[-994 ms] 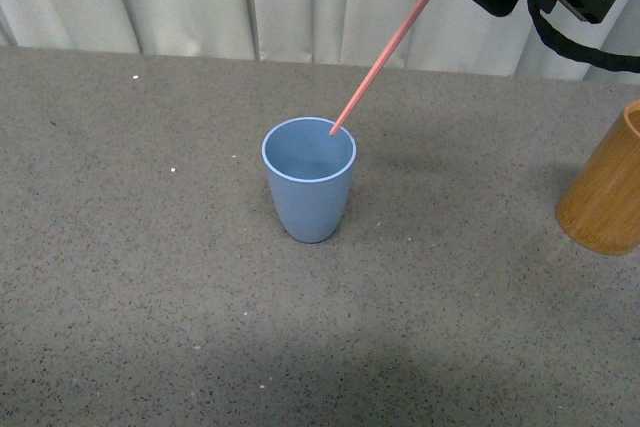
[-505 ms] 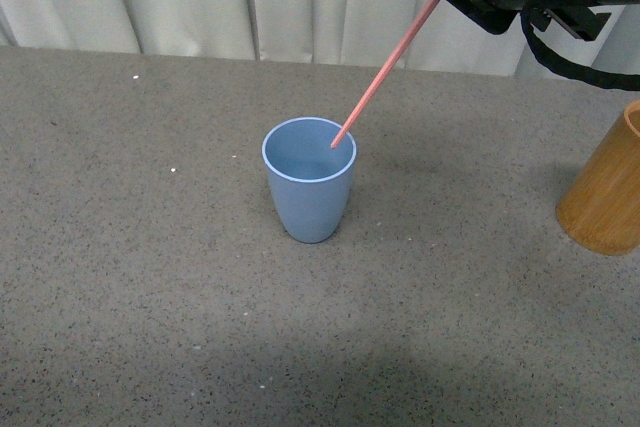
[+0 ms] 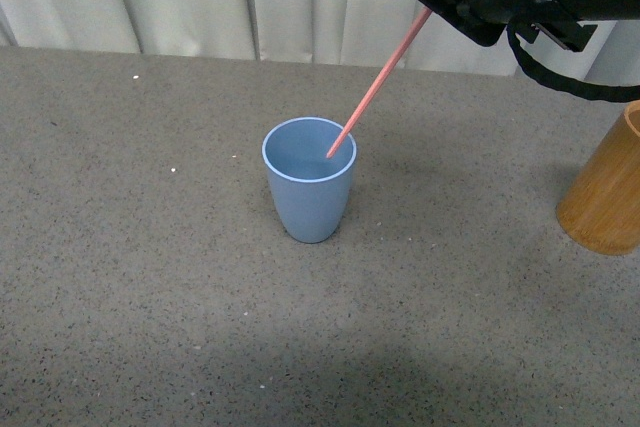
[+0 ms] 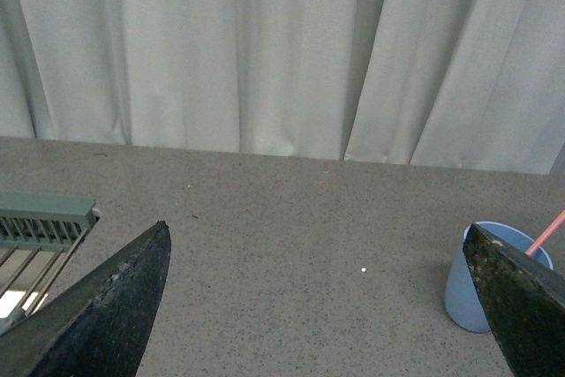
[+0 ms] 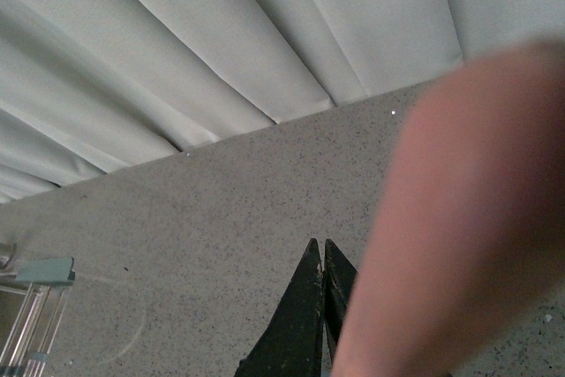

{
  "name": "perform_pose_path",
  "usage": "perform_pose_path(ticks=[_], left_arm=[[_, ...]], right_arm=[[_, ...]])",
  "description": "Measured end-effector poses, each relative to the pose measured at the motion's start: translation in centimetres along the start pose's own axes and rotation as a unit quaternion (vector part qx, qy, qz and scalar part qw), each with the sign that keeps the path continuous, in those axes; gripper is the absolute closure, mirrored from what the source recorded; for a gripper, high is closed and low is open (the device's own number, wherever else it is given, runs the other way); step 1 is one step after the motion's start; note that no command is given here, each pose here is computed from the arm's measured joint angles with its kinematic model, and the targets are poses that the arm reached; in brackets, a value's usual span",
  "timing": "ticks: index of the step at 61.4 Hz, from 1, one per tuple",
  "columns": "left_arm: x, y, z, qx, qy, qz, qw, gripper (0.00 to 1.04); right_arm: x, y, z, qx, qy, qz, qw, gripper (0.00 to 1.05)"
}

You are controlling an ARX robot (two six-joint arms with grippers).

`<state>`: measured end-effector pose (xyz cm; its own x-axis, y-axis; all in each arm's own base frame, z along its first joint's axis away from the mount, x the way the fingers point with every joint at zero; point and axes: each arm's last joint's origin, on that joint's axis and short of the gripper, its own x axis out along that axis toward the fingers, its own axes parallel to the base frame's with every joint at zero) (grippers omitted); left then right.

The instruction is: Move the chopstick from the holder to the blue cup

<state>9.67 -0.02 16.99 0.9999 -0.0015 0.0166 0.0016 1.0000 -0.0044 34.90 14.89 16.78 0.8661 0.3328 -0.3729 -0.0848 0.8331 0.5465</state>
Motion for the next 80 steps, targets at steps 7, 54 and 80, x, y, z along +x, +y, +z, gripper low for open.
perform_pose_path(ticks=[7,54,80], left_arm=[[0.0,0.0,0.0,0.0,0.0,0.0,1.0,0.07],[0.0,0.0,0.0,0.0,0.0,0.0,1.0,0.07],[0.0,0.0,0.0,0.0,0.0,0.0,1.0,0.07]], right_arm=[[0.1,0.0,-0.1,0.0,0.002,0.0,1.0,1.04],[-0.4,-1.2,0.5,-0.008,-0.035,-0.069,0.997,0.1],[-17.1,-8.2,-2.2,-0.26,-0.208,-0.117,0.936,0.9]])
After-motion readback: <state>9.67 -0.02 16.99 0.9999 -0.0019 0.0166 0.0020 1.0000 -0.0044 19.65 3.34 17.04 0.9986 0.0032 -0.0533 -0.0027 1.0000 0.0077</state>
